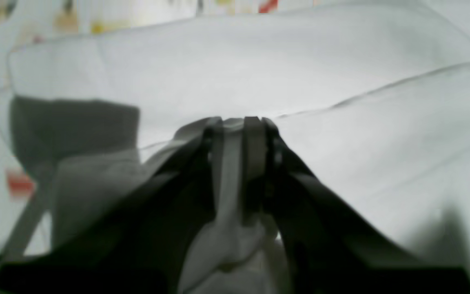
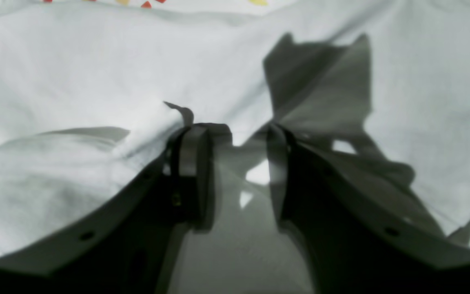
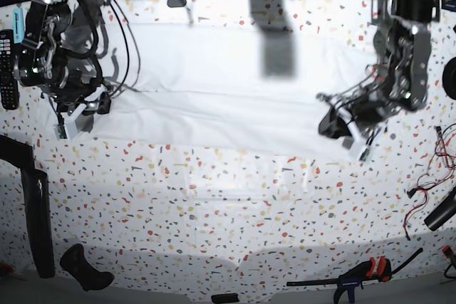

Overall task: Fold the T-shirt properly
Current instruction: 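Grasp the folded corners and draw them toward the hem with both grippers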

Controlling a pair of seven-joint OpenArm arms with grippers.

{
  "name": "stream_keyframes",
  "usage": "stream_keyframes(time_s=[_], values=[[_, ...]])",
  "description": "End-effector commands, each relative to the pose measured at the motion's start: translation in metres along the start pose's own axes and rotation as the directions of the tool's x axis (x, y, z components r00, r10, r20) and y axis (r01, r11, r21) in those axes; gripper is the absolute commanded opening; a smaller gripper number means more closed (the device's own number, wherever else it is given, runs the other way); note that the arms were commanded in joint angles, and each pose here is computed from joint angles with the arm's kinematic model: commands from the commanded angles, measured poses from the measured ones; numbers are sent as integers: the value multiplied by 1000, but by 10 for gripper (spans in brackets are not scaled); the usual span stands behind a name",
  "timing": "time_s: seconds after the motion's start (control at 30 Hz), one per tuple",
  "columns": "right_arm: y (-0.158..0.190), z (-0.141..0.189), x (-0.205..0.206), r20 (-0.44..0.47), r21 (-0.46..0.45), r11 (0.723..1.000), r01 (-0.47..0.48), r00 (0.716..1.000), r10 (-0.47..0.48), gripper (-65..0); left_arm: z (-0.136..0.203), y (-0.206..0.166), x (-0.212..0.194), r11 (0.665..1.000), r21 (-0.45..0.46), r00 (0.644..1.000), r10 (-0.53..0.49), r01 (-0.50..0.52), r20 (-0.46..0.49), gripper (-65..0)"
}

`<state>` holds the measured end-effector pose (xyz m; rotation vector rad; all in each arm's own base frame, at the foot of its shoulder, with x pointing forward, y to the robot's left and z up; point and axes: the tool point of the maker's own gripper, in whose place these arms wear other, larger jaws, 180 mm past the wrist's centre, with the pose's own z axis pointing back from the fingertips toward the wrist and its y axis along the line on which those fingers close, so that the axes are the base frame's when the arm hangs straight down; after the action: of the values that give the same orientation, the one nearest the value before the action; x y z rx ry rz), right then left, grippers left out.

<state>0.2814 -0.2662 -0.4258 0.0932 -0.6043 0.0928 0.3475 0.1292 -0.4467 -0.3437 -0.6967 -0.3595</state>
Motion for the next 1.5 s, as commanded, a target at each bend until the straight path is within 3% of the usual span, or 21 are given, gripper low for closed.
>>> stream_keyframes(time_s=[0.0, 0.17, 0.53, 0.77, 0.9, 1.2, 1.37, 1.47], values=[[-1, -2, -11, -56, -14, 1000, 1, 998, -2, -410, 1, 21, -51, 993, 104, 969, -23, 51, -247, -538], [0, -5, 12, -5, -27, 999, 26, 1000, -26, -410, 11, 53, -31, 981, 179, 971, -36, 80, -236, -538], [21, -12, 57, 78, 16, 999, 43, 996, -44, -410, 62, 129, -41, 928, 357, 959, -5, 109, -282, -538], [19, -11, 62, 76, 11, 999, 36, 996, -37, -410, 53, 113, -34, 952, 306, 972, 48, 25, -230, -538], [24, -7, 68, 81, 36, 999, -3, 997, 0, -410, 51, 104, -18, 957, 287, 980, 21, 37, -196, -538], [50, 40, 124, 265, 62, 988, -139, 957, 118, -410, 65, 79, 48, 951, 275, 989, -126, 143, -77, -538], [59, 73, 149, 337, 11, 978, -210, 921, 195, -410, 82, 68, 87, 930, 296, 974, -228, 218, 0, -538], [61, 81, 153, 346, -5, 974, -227, 913, 215, -410, 96, 83, 96, 879, 374, 951, -308, 297, -31, -484]])
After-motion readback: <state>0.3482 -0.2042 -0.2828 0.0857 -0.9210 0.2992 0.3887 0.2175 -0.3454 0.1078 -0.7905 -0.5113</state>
